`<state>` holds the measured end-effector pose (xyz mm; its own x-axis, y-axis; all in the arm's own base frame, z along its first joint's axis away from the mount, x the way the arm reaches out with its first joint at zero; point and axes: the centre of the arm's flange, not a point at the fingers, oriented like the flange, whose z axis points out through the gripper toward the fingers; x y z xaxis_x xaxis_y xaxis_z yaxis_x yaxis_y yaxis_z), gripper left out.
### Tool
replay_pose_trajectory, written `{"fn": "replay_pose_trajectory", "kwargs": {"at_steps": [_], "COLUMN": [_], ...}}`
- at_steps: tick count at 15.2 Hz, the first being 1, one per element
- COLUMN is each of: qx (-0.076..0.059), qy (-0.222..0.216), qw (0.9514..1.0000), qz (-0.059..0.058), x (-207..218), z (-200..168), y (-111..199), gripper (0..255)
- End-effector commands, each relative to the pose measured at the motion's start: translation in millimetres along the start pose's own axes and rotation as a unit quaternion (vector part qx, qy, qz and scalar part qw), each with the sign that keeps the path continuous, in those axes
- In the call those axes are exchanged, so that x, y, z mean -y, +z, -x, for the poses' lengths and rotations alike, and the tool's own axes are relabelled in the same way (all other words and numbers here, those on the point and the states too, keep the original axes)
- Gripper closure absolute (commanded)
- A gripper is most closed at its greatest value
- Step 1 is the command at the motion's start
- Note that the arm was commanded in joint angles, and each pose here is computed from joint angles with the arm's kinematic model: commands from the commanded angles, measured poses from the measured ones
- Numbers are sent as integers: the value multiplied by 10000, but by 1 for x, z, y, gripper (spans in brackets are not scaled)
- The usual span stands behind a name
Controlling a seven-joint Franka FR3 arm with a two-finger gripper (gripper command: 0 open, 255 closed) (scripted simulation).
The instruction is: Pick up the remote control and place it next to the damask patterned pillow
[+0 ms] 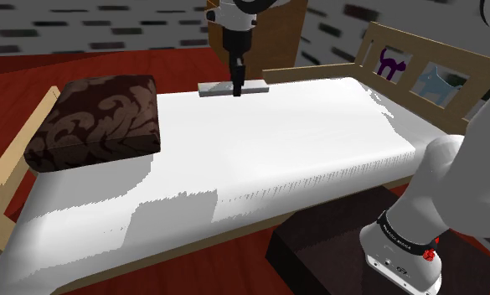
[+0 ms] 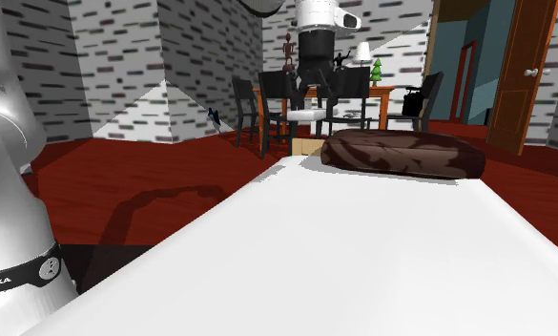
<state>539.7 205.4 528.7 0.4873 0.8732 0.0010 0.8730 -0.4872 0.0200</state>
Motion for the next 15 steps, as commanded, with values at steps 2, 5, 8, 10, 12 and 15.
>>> {"fn": "replay_pose_trajectory", "kwargs": {"at_steps": [2, 5, 8, 10, 12, 15], "qx": [-1, -1, -1, -1, -1, -1], "qy": [7, 7, 7, 7, 7, 7], "qw": [10000, 10000, 10000, 10000, 10000, 10000], "qz": [0, 0, 0, 0, 0, 0], "x": [26, 50, 75, 91, 107, 131], "z": [-30, -61, -92, -113, -134, -165], "y": [-2, -2, -3, -3, -4, -4], "gripper": [255, 255, 255, 255, 255, 255]}}
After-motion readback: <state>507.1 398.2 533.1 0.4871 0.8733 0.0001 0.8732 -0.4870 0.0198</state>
